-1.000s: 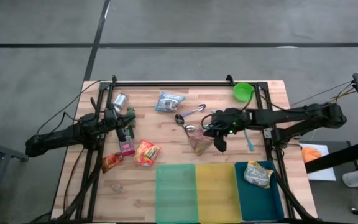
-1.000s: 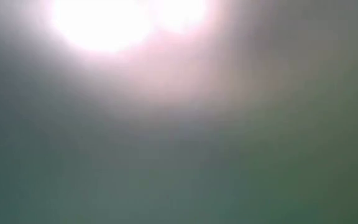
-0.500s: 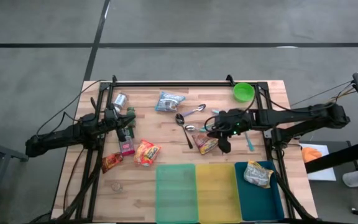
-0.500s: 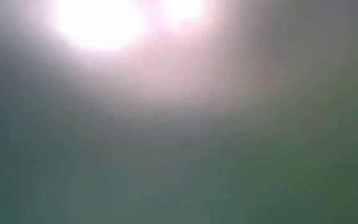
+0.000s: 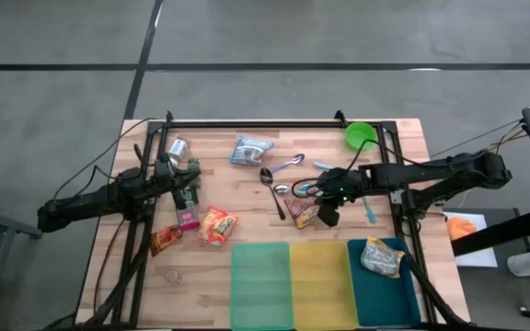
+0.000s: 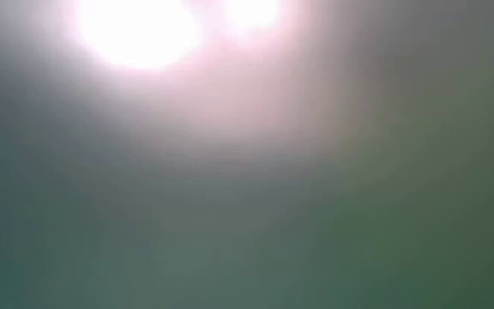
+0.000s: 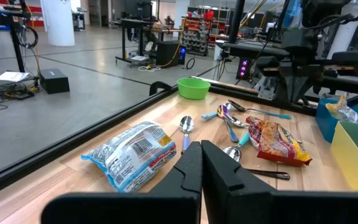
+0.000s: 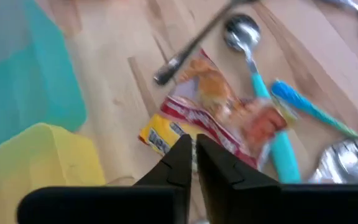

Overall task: Pick & Place Food Item
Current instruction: Put the red noodle pack into the blue bin

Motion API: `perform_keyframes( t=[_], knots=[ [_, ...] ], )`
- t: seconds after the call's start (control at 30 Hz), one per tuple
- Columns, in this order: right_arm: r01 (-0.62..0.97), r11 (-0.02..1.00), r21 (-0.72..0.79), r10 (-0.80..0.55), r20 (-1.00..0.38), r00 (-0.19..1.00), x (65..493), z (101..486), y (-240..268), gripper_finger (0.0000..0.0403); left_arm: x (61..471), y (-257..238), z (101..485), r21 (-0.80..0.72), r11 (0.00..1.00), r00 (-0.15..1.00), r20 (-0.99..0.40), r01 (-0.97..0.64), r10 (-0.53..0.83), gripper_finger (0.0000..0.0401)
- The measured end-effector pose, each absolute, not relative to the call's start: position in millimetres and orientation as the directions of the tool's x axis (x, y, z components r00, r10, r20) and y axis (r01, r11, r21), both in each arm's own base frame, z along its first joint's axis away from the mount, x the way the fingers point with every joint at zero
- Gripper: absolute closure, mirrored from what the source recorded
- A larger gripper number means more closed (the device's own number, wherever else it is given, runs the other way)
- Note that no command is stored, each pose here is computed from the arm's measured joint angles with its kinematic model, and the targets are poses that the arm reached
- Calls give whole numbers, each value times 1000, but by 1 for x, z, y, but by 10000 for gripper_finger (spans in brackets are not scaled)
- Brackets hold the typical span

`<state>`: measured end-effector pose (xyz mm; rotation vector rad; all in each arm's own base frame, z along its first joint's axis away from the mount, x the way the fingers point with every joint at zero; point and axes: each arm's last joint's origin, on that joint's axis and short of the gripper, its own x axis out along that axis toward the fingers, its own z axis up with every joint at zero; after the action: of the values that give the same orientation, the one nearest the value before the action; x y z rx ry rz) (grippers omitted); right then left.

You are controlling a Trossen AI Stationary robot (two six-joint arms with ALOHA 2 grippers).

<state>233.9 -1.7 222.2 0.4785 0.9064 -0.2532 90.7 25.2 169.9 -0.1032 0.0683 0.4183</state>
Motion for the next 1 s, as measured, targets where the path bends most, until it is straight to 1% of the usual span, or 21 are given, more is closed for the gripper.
perform_keyframes(
  t=[0.17,0.33,0.4,0.47,0.57,0.63,0.73,1.0],
  knots=[
    [424,865,270,-14,-830,557,224,224,-2,296,91,25,170,-86,909,912,-87,-409,402,401],
    [446,866,227,-14,-880,475,215,220,-2,222,91,25,170,-86,909,912,-87,-409,402,401],
    [446,867,221,-14,-885,465,216,218,-2,195,91,25,170,-86,909,912,-87,-409,402,401],
    [426,882,204,-15,-890,456,215,216,-2,169,91,25,170,-86,909,912,-87,-409,402,401],
    [325,935,145,-15,-897,442,214,212,-2,136,91,25,170,-86,909,912,-87,-409,402,401],
    [262,959,107,-15,-905,424,211,207,-2,120,91,25,170,-86,909,912,-87,-409,402,401],
    [219,972,85,-15,-907,421,209,199,-2,104,91,25,170,-86,909,912,-87,-409,402,401],
    [197,979,60,-35,-894,447,203,173,-2,99,91,25,170,-86,909,912,-87,-409,402,401]
  ],
)
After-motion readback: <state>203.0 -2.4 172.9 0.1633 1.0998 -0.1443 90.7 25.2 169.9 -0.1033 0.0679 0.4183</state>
